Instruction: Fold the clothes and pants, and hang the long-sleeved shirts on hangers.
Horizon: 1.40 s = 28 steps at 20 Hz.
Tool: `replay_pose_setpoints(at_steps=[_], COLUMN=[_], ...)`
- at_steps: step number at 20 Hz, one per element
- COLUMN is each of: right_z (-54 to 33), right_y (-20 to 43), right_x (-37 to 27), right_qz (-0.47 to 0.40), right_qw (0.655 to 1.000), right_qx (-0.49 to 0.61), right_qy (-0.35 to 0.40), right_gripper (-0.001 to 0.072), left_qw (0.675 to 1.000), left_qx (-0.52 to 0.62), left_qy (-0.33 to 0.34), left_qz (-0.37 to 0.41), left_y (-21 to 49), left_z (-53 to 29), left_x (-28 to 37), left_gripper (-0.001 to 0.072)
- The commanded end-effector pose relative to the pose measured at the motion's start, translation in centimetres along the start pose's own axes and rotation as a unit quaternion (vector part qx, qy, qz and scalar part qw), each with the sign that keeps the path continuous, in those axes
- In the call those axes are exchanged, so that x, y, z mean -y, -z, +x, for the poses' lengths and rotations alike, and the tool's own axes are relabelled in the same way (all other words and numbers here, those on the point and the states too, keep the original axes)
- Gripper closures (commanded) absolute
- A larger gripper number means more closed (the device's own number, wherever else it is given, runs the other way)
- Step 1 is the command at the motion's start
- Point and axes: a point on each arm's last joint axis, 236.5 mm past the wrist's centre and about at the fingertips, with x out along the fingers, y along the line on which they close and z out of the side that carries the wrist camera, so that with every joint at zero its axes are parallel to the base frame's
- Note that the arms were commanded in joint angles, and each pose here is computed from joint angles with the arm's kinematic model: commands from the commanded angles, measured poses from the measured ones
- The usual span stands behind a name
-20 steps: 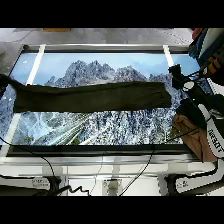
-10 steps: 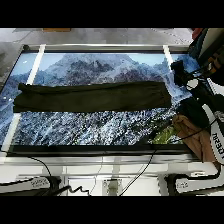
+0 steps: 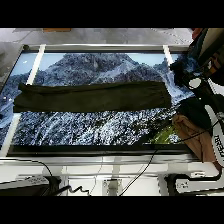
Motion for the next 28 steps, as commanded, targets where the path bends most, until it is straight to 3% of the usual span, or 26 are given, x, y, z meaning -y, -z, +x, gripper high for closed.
replay_pose_setpoints(at_steps=[1, 8, 12, 18, 19, 21, 23, 24, 25, 26, 27, 28], right_z=[-0.1, -0.3, -1.5, -5.6, -6.4, -7.5, -8.2, -8.4, -8.5, -8.6, -8.7, -8.8], right_y=[1.1, 1.7, 0.9, 0.9, 1.2, 2.4, 4.8, 6.3, 8.0, 9.6, 10.6, 11.3], right_x=[0.2, 0.0, -1.3, -4.3, -4.6, -5.2, -6.5, -7.3, -8.4, -9.7, -11.0, -12.5], right_qz=[0.004, 0.015, 0.006, -0.125, -0.139, -0.162, -0.194, -0.212, -0.236, -0.267, -0.297, -0.322], right_qw=[1.0, 0.999, 1.0, 0.991, 0.988, 0.983, 0.974, 0.968, 0.96, 0.95, 0.94, 0.932], right_qx=[-0.023, -0.036, -0.028, -0.046, -0.055, -0.08, -0.109, -0.122, -0.132, -0.135, -0.127, -0.109], right_qy=[0.007, 0.006, -0.005, -0.029, -0.032, -0.035, -0.049, -0.059, -0.072, -0.09, -0.106, -0.122], right_gripper=[0.003, 0.003, 0.0031, 0.0031, 0.0031, 0.0031, 0.0032, 0.0033, 0.0057, 0.0181, 0.0398, 0.0681], left_qw=[0.995, 0.994, 0.994, 0.991, 0.991, 0.991, 0.99, 0.989, 0.986, 0.983, 0.981, 0.978], left_qx=[0.01, 0.068, 0.078, 0.112, 0.115, 0.114, 0.113, 0.114, 0.114, 0.118, 0.123, 0.131], left_qy=[0.088, 0.074, 0.073, 0.066, 0.065, 0.066, 0.063, 0.061, 0.063, 0.069, 0.076, 0.085], left_qz=[-0.049, -0.045, 0.01, 0.019, 0.021, 0.026, 0.048, 0.077, 0.102, 0.119, 0.13, 0.137], left_y=[-0.1, -0.5, -0.3, -1.8, -1.8, -1.4, -1.0, -0.9, -0.9, -1.2, -1.6, -2.2], left_z=[3.0, 8.4, 10.3, 11.3, 11.4, 11.7, 11.9, 11.9, 11.7, 11.2, 10.6, 9.7], left_x=[3.2, 5.1, 7.2, 8.0, 8.1, 8.6, 9.2, 9.6, 10.2, 11.1, 12.0, 13.1], left_gripper=[0.0011, 0.001, 0.0014, 0.002, 0.0083, 0.0338, 0.0538, 0.0695, 0.069, 0.069, 0.069, 0.069])
